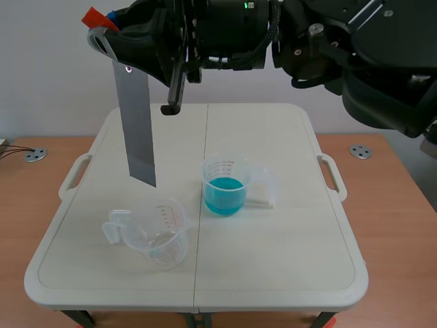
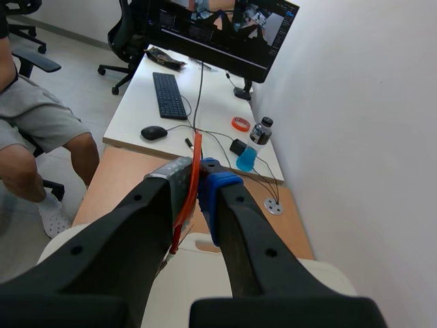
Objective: Hold the metal plate by the orange handle, dip it into the blue solution, take it out and point at it, then put the plate back in the beaker on the left.
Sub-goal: 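Put the plate into the left beaker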
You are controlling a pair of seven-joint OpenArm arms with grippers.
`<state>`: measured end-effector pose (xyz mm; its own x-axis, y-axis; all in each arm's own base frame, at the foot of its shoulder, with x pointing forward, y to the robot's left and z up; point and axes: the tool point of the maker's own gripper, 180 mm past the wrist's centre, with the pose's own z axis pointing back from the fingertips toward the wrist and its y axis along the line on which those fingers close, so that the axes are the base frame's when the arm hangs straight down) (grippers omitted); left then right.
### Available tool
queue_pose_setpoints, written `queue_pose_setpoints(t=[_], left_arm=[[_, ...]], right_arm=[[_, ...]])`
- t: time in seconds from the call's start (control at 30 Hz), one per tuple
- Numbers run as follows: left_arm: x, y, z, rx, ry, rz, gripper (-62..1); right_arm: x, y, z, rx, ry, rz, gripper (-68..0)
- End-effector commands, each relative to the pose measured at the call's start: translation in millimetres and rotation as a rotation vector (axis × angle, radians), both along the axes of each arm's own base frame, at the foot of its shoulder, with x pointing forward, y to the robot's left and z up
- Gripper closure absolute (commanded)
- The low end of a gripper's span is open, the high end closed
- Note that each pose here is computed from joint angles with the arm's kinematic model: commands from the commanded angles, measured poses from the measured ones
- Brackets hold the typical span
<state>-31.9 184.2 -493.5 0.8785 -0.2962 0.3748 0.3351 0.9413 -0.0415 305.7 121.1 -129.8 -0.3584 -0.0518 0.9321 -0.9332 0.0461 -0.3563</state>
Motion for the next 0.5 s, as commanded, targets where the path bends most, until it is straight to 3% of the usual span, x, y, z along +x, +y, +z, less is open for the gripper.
queue_pose_setpoints(t=[0.0,0.47], left_arm=[[-4,-2,2,-0.013,0.005,-0.004,-3.2],[-1,-2,2,-0.012,0.002,-0.004,-3.2]], right_arm=[[-7.9,6,17,0.041,-0.015,0.041,-1.3],[-22.6,13,-3,0.01,0.028,0.079,-1.3]])
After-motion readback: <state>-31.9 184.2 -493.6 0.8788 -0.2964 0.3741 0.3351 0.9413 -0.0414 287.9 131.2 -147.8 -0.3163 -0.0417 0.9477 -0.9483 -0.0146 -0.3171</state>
